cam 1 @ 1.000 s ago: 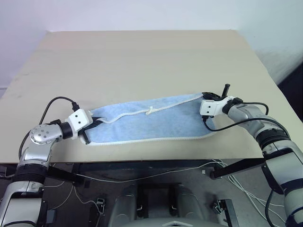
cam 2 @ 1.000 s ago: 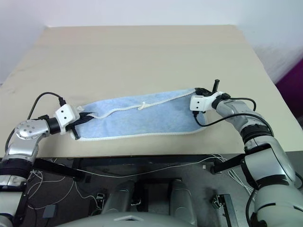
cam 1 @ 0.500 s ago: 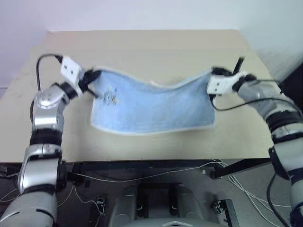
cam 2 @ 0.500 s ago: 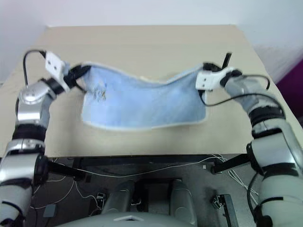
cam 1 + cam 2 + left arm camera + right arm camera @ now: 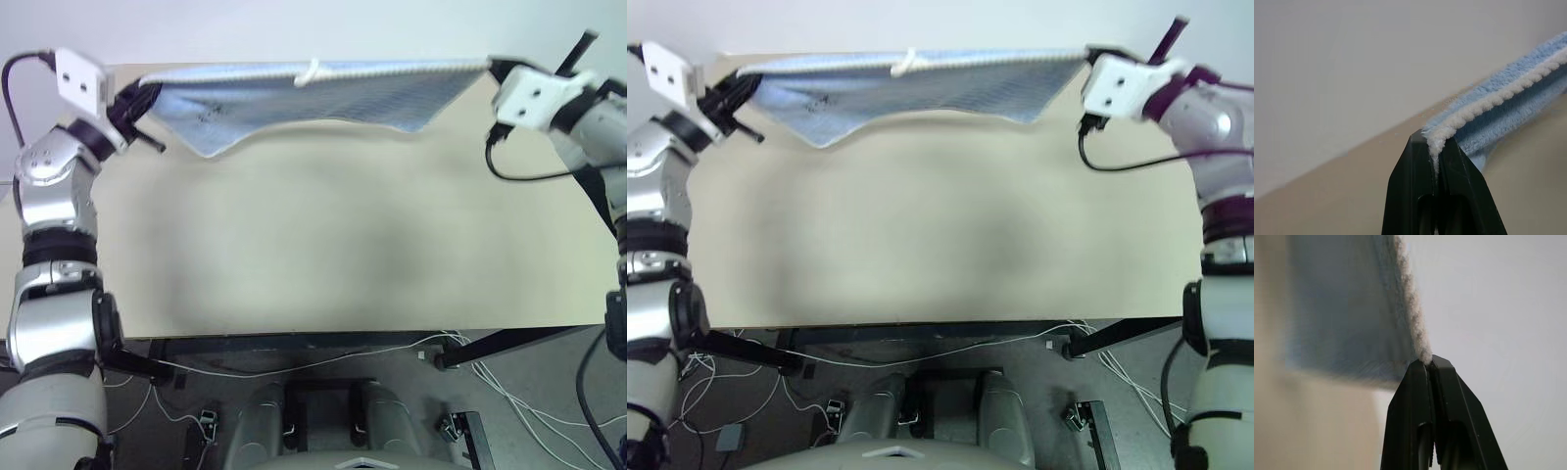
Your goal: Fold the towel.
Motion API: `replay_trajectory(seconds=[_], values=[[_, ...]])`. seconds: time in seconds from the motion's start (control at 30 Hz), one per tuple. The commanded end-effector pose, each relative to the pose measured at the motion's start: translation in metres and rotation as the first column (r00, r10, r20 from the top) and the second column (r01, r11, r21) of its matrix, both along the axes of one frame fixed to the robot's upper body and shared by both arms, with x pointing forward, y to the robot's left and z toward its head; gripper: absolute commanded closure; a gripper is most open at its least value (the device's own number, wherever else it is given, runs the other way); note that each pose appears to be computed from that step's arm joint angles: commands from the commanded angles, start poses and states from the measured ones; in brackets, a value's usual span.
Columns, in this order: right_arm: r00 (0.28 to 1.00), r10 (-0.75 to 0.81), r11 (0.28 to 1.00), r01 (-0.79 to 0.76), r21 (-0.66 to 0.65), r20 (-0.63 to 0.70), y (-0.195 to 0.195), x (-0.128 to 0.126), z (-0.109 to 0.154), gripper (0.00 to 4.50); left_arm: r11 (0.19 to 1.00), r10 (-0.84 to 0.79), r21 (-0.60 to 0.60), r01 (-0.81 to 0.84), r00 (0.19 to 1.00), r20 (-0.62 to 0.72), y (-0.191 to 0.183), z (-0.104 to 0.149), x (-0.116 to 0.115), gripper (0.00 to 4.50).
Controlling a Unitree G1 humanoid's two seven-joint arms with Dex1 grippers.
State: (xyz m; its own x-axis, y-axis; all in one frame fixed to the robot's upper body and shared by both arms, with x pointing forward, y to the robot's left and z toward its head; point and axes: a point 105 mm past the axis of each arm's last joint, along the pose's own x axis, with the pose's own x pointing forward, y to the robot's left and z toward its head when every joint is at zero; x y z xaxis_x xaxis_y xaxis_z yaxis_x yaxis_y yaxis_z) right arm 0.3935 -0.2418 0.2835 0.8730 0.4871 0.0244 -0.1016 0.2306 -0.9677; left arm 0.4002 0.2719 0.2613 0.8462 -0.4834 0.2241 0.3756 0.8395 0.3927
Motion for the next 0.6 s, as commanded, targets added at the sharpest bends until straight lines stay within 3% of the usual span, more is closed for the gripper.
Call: replay_trajectory(seconds=[0.03, 0.2, 0.47, 0.6], values=[[0.984, 0.056, 0.997, -0.047, 0.061, -0.171, -0.010, -0.034, -0.022, 4.49, 0.988, -0.145, 0.049, 0.148, 0.987, -0.072, 0.001, -0.016, -0.043, 4.50], [0.892, 0.055, 0.997, -0.026, 0.071, -0.448, -0.020, -0.072, -0.073, 4.49, 0.966, -0.247, 0.011, 0.260, 0.928, -0.280, -0.004, -0.052, -0.089, 4.50], [0.748, 0.038, 0.997, 0.012, 0.071, -0.663, -0.029, -0.112, -0.093, 4.49, 0.944, -0.304, -0.031, 0.328, 0.828, -0.472, -0.007, -0.075, -0.136, 4.50], [0.764, 0.028, 0.998, 0.011, 0.056, -0.645, -0.028, -0.106, -0.089, 4.49, 0.941, -0.310, -0.044, 0.334, 0.808, -0.500, -0.013, -0.081, -0.140, 4.50]])
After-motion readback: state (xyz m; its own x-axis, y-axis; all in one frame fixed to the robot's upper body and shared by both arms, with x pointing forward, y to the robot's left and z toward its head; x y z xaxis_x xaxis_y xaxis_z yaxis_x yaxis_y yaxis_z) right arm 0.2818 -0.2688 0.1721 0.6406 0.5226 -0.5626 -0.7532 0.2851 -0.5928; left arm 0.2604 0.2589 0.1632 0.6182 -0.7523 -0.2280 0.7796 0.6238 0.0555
